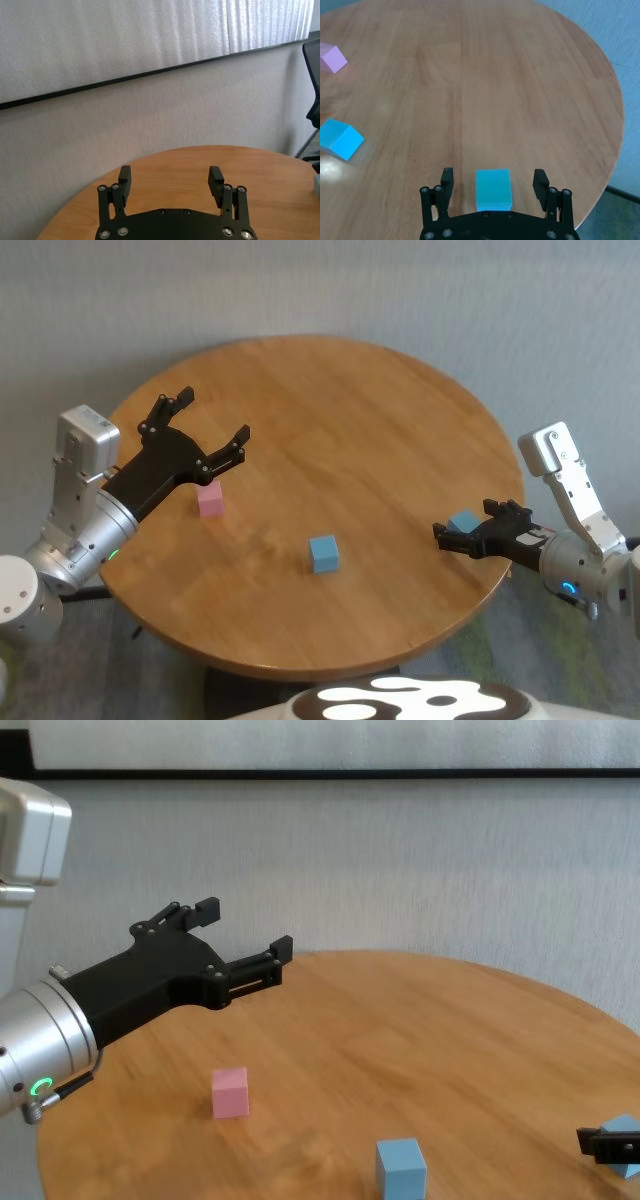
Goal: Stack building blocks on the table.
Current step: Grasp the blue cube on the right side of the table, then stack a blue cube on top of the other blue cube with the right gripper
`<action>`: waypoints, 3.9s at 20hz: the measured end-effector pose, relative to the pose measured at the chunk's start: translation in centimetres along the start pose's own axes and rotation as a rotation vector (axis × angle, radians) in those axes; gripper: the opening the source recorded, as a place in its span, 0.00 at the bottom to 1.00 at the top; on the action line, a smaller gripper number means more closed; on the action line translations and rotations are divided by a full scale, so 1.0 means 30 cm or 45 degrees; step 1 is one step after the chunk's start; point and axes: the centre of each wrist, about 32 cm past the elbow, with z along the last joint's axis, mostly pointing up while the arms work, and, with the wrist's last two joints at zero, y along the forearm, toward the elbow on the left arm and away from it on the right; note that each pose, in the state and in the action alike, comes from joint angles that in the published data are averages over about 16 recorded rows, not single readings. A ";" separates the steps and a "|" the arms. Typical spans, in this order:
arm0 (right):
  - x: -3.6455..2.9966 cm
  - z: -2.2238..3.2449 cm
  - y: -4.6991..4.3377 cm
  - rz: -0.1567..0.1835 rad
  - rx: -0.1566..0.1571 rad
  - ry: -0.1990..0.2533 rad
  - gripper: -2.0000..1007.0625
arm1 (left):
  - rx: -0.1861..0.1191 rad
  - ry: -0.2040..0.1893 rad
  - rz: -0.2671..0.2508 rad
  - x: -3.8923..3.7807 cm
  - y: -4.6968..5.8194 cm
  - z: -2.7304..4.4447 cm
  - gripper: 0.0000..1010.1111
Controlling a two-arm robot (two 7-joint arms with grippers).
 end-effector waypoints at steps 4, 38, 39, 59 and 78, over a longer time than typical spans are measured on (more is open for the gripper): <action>0.000 0.000 -0.001 0.000 0.000 -0.001 0.96 | 0.000 0.000 0.000 0.000 0.000 0.000 0.99; -0.017 0.005 -0.013 0.040 0.063 -0.064 0.35 | 0.000 0.000 0.000 0.000 0.000 0.000 0.99; -0.021 0.007 -0.015 0.053 0.080 -0.082 0.35 | 0.000 0.000 0.000 0.000 0.000 0.000 0.99; -0.201 0.092 0.024 0.376 0.228 -0.326 0.35 | 0.000 0.000 0.000 0.000 0.000 0.000 0.99; -0.287 0.132 0.117 0.409 0.138 -0.290 0.35 | 0.000 0.000 0.000 0.000 0.000 0.000 0.99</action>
